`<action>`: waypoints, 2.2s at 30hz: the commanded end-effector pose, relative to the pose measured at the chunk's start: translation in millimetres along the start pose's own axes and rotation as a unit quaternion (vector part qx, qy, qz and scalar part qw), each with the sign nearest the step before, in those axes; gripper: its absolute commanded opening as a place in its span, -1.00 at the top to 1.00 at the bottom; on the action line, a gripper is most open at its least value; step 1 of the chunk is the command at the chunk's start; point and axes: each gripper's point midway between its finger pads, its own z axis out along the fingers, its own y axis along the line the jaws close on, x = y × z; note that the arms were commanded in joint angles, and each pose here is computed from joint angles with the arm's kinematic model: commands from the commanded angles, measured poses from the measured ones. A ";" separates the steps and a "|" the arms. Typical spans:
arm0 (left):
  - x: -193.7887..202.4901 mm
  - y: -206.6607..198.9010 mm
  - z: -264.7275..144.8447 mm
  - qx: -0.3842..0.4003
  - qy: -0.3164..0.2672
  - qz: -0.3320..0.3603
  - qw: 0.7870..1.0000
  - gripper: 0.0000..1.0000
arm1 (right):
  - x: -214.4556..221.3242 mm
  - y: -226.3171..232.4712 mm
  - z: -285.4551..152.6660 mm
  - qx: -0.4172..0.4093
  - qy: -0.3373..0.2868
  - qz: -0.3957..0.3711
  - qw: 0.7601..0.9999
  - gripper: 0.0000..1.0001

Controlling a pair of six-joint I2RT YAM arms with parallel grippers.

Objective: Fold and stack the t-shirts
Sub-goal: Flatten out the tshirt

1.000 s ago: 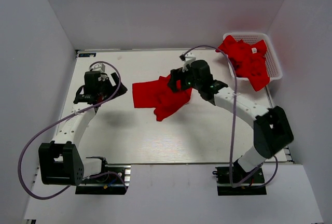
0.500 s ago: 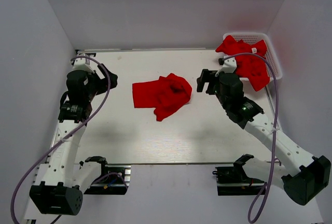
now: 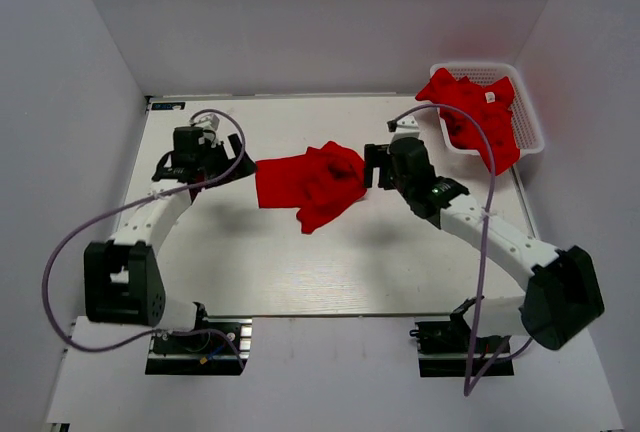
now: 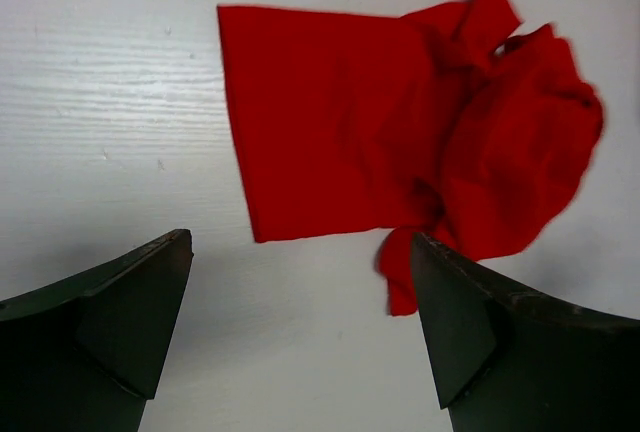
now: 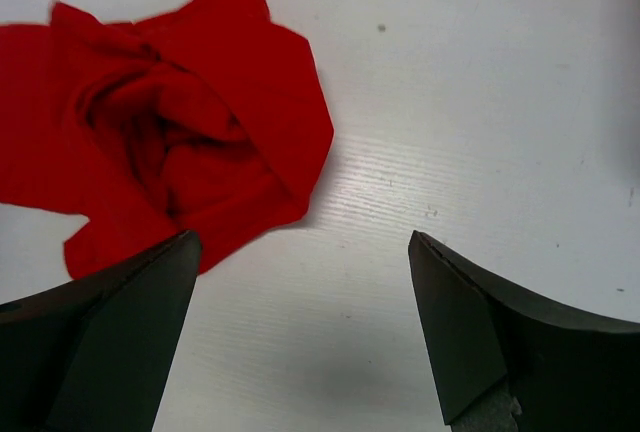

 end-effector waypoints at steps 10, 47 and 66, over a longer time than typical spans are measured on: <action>70.9 16.6 96.8 -0.038 0.144 0.032 0.988 -0.99 | 46.8 2.3 83.3 0.007 0.065 0.050 0.997 -0.80; -160.9 -67.3 -53.9 -0.139 -0.232 0.140 0.953 1.00 | -154.2 -85.7 -17.3 0.126 -0.212 0.022 0.969 1.00; -243.0 -77.5 -292.8 -0.227 -0.469 0.123 0.845 1.00 | -294.2 -115.6 -263.5 0.182 -0.466 -0.038 0.865 1.00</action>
